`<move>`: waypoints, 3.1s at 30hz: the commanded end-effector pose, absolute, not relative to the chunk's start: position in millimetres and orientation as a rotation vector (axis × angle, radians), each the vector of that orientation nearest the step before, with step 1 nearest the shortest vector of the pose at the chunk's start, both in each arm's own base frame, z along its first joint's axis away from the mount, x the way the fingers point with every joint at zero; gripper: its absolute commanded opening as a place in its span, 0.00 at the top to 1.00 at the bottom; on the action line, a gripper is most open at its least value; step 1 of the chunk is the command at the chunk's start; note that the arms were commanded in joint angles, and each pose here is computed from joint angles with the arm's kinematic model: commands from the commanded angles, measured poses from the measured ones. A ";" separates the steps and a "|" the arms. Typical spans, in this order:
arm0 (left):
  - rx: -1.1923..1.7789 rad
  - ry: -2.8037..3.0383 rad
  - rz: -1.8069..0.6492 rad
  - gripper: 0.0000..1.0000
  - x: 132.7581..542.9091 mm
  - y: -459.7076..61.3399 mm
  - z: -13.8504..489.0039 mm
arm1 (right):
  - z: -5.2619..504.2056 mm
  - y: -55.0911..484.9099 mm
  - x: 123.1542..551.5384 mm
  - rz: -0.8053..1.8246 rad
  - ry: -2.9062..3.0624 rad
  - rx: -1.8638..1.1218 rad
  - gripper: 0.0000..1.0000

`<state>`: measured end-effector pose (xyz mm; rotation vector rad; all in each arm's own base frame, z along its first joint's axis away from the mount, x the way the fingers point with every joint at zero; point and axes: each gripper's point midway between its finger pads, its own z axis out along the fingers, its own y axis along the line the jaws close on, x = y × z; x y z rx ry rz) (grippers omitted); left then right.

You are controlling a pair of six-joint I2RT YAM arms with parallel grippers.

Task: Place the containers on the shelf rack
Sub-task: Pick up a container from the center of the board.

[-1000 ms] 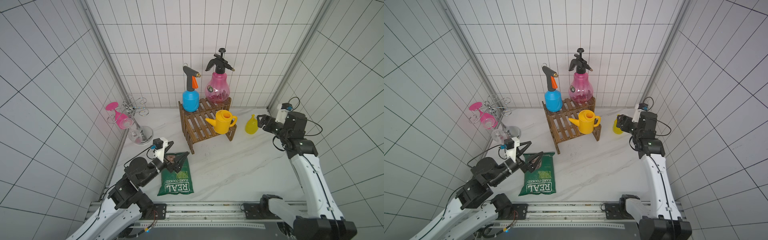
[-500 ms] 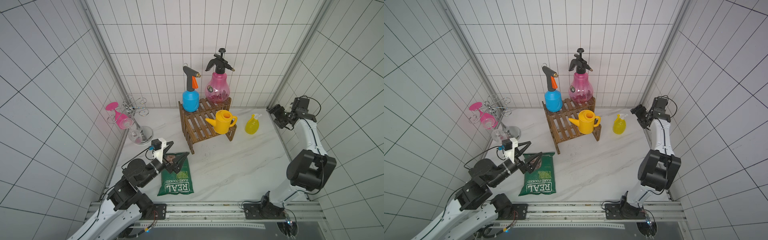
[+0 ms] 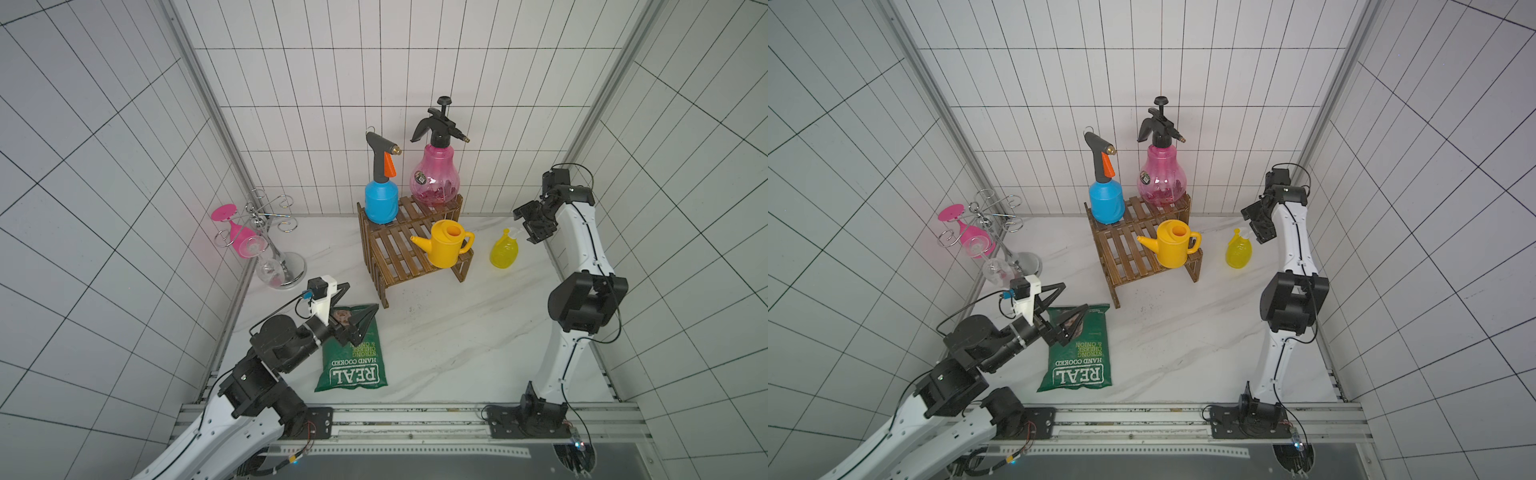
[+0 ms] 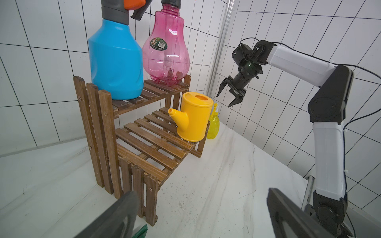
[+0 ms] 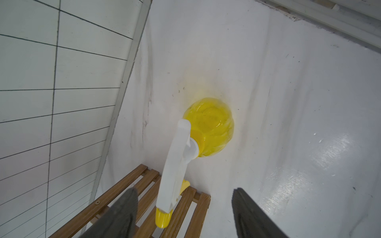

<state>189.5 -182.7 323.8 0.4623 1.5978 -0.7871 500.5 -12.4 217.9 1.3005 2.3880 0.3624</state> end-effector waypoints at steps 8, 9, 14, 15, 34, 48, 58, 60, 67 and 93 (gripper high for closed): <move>0.470 1.568 -0.784 0.02 187.7 -181.2 331.8 | 191.6 -6.7 520.3 0.377 2.433 1.344 0.28; 0.471 1.568 -0.785 0.01 187.5 -181.2 332.0 | 187.9 -5.2 522.2 0.384 2.439 1.345 0.28; 0.474 1.570 -0.788 0.02 186.8 -181.5 334.0 | 175.1 -0.6 525.9 0.394 2.468 1.346 0.33; 0.473 1.572 -0.788 0.02 186.7 -181.4 334.2 | 174.5 0.6 525.8 0.397 2.475 1.337 0.37; 0.672 1.560 -0.874 0.04 181.7 -218.1 325.1 | 209.2 -1.4 408.3 0.383 2.488 1.254 0.90; 1.114 1.386 -0.662 0.05 163.9 -373.5 281.6 | 201.0 55.6 218.9 0.573 2.529 1.405 0.92; 1.236 1.401 -0.652 0.29 149.2 -464.0 245.7 | 212.7 87.9 205.8 0.704 2.512 1.409 0.91; 1.229 1.419 -0.618 0.34 155.1 -471.9 240.3 | 214.4 91.3 205.3 0.722 2.518 1.402 0.91; 1.196 1.474 -0.482 0.51 179.5 -489.6 225.0 | 218.2 103.4 207.9 0.798 2.528 1.385 0.91; 1.151 1.421 -0.450 1.00 167.9 -416.7 256.9 | 255.3 116.0 216.7 0.904 2.522 0.866 0.25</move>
